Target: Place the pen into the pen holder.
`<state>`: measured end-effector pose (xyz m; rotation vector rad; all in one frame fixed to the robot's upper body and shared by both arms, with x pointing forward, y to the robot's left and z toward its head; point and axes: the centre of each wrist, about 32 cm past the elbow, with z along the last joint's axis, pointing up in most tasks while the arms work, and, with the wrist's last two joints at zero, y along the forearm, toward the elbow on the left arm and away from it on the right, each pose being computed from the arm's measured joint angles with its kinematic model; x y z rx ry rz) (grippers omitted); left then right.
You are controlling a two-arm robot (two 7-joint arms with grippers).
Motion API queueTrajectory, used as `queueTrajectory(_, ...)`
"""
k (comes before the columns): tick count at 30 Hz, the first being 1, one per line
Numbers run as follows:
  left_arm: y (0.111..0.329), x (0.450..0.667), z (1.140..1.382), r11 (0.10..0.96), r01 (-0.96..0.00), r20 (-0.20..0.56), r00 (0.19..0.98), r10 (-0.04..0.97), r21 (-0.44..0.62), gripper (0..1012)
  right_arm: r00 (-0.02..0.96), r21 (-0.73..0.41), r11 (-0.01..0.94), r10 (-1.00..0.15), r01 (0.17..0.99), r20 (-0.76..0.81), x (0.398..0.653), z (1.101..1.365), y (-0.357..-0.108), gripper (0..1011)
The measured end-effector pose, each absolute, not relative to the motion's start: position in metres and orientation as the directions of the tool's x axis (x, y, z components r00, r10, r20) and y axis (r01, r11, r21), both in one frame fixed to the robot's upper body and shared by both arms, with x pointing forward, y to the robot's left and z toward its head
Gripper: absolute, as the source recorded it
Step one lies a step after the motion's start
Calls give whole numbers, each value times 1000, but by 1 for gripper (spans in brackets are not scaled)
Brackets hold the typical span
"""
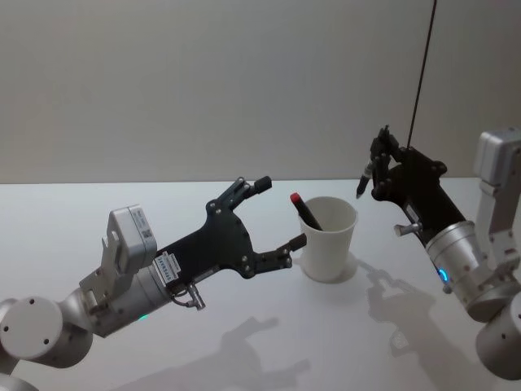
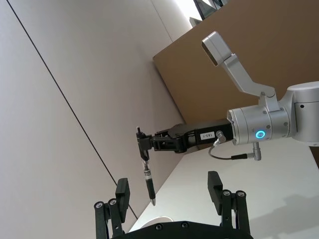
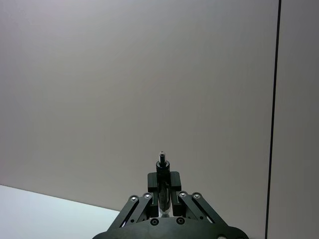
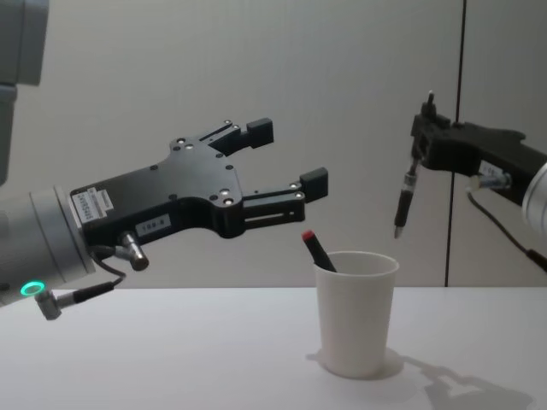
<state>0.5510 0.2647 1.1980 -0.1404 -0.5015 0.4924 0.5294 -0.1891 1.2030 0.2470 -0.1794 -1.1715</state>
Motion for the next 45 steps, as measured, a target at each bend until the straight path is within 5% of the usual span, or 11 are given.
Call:
queueTrajectory(15, 265, 551, 1198, 874, -418, 426, 763, 485, -247, 1000, 421, 260, 403, -907, 878, -18, 539, 1196, -185, 134)
queueTrajectory(45, 265, 551, 1198, 874, -418, 427, 763, 485, -247, 1000, 454, 248, 432, -890, 867, -36, 543, 1190, -180, 1001)
